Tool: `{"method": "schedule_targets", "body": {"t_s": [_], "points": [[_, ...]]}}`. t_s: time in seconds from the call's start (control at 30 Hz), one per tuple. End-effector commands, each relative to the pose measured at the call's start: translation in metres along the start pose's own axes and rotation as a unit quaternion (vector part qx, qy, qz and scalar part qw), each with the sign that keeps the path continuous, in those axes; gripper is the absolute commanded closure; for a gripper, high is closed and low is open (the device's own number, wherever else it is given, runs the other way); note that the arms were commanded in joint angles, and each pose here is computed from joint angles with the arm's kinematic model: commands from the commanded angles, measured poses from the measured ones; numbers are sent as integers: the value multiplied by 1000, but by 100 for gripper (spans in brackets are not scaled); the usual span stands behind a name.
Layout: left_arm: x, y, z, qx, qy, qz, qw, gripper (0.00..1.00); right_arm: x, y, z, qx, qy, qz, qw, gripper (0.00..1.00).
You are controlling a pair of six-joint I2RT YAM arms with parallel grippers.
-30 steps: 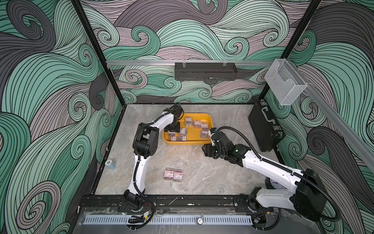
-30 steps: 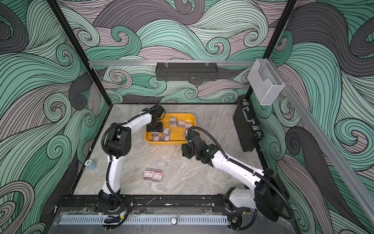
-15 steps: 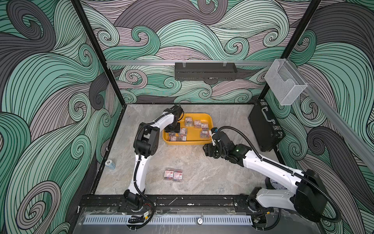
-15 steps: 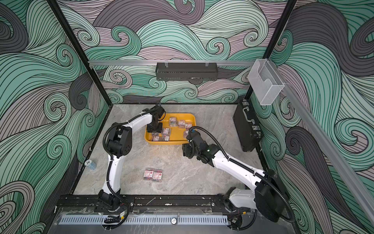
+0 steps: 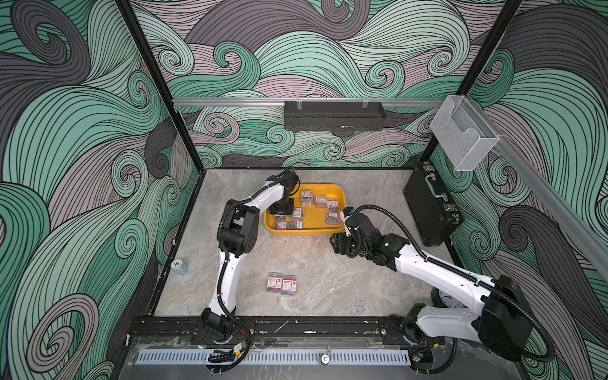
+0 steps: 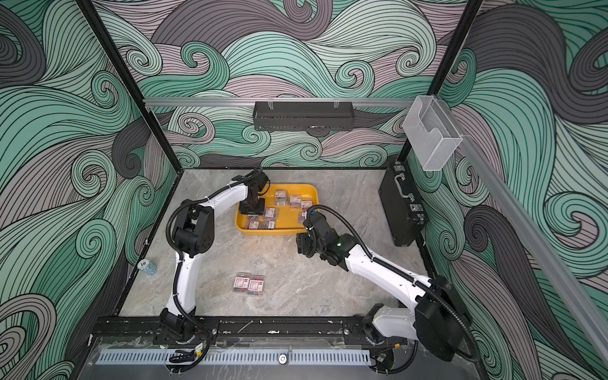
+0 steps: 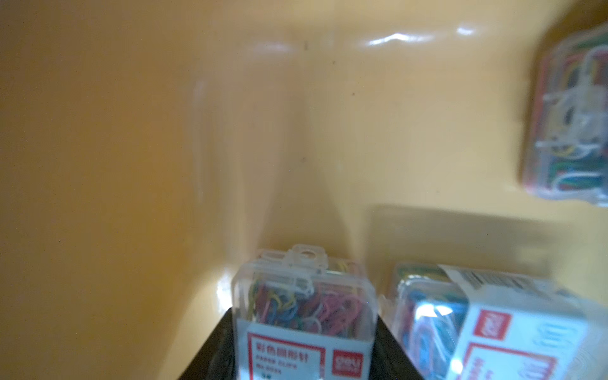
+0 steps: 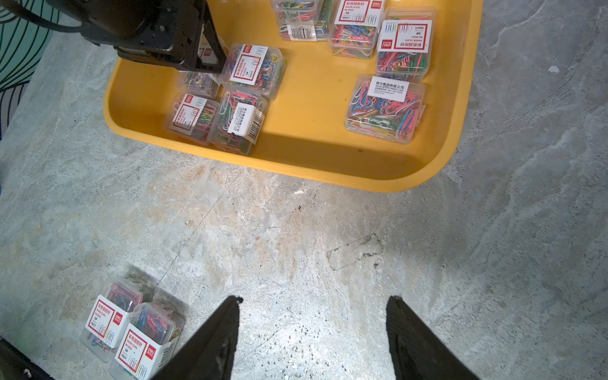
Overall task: Take the paper clips out of the storage box
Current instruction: Pick up the boxed paper clips from the storage box.
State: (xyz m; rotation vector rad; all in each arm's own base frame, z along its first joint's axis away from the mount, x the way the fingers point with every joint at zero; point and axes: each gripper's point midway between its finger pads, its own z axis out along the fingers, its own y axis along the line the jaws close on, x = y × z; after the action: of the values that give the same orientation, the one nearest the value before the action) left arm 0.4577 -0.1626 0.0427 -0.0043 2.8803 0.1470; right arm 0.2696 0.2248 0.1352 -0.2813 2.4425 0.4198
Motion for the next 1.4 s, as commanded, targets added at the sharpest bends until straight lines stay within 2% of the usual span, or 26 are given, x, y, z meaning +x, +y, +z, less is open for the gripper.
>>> {"method": "schedule_targets", "body": {"t_s": [0.0,0.33,0.63,1.03,1.37], "points": [[-11,1,-48,9,-36,3,999,54,-4,-1,-3,1,-3,-2,1000,29],[-12,-1,-82,17,-66,9,998,54,-4,-1,-1,1,0,-2,1000,29],[3,-3,-105,14,-83,12,996,54,-7,0,-1,3,-4,-5,1000,29],[44,15,-129,9,-98,-4,995,54,-10,1,2,8,6,-10,1000,29],[87,14,-129,17,-86,-13,996,55,-20,5,7,15,8,-20,1000,29]]}}
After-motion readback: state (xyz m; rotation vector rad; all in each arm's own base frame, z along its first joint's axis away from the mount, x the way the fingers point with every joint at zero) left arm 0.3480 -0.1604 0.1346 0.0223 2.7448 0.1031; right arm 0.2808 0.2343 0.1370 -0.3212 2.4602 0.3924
